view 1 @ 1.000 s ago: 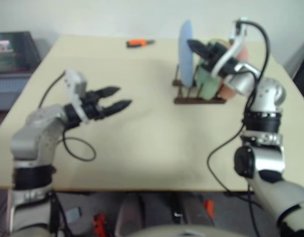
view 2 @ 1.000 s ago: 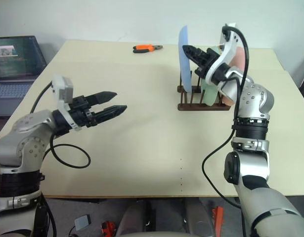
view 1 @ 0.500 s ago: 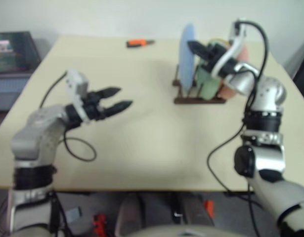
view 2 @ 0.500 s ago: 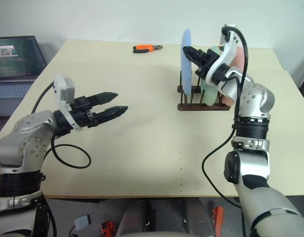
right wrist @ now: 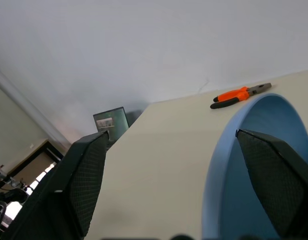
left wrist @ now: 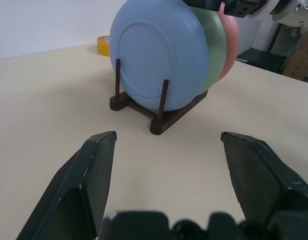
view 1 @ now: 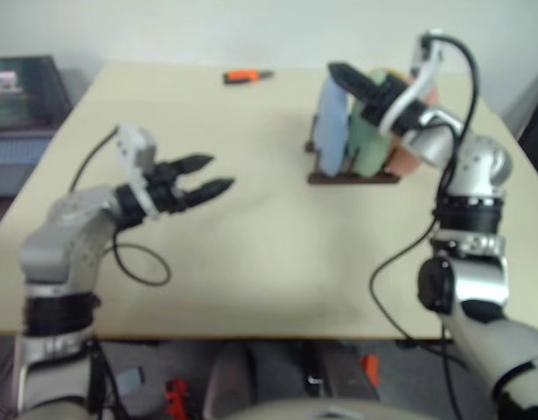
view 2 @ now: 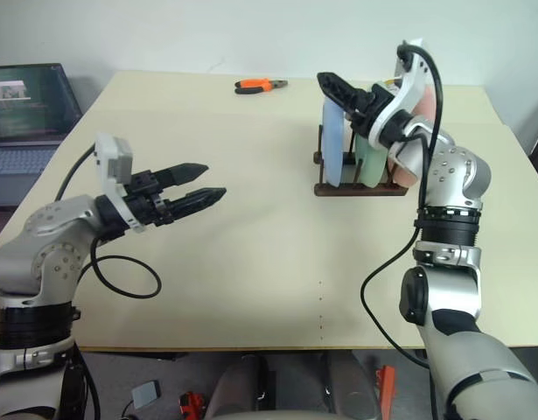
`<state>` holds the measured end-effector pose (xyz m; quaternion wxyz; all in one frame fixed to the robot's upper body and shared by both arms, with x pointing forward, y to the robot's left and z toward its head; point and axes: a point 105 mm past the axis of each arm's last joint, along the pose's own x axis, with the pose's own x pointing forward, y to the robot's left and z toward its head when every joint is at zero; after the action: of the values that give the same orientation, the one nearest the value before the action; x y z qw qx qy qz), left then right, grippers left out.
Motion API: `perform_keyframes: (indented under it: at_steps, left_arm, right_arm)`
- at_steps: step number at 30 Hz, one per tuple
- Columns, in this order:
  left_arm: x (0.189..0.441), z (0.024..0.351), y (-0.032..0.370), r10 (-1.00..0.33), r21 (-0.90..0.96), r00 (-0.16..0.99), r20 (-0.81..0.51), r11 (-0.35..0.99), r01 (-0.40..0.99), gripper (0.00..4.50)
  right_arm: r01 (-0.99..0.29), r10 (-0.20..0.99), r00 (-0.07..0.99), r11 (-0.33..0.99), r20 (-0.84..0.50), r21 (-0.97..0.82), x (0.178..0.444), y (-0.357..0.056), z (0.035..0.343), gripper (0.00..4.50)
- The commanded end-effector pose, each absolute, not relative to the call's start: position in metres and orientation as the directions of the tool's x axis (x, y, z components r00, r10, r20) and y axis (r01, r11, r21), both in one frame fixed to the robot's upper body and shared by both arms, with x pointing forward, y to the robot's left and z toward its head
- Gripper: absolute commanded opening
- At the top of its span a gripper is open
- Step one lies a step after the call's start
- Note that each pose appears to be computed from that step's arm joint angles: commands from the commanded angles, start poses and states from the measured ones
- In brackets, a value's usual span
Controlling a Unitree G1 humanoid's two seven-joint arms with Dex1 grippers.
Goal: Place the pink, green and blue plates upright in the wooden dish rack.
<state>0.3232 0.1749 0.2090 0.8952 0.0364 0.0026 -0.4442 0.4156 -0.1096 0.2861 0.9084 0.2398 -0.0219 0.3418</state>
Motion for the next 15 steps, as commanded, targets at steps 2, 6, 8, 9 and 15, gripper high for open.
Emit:
perform_keyframes:
  at_steps: [2,6,8,9,15]
  left_arm:
    - [0.32,0.22,0.17,-0.803,0.113,0.596,-0.013,0.591,0.799,3.69]
    - [0.32,0.22,0.17,-0.802,0.114,0.597,-0.014,0.592,0.798,3.69]
    - [0.32,0.221,0.172,-0.801,0.116,0.599,-0.016,0.593,0.797,3.69]
    - [0.319,0.222,0.173,-0.8,0.117,0.6,-0.017,0.594,0.796,3.69]
    - [0.31,0.234,0.183,-0.797,0.178,0.603,-0.038,0.588,0.789,3.69]
  right_arm:
    - [-0.652,0.6,0.758,0.69,0.256,0.314,0.413,-0.112,0.306,4.49]
    - [-0.664,0.61,0.747,0.702,0.263,0.258,0.411,-0.111,0.309,4.49]
    - [-0.67,0.616,0.74,0.713,0.271,0.207,0.408,-0.113,0.314,4.49]
    - [-0.671,0.619,0.737,0.72,0.274,0.179,0.407,-0.114,0.317,4.49]
    - [-0.726,0.724,0.656,0.683,0.215,-0.084,0.38,-0.122,0.333,4.49]
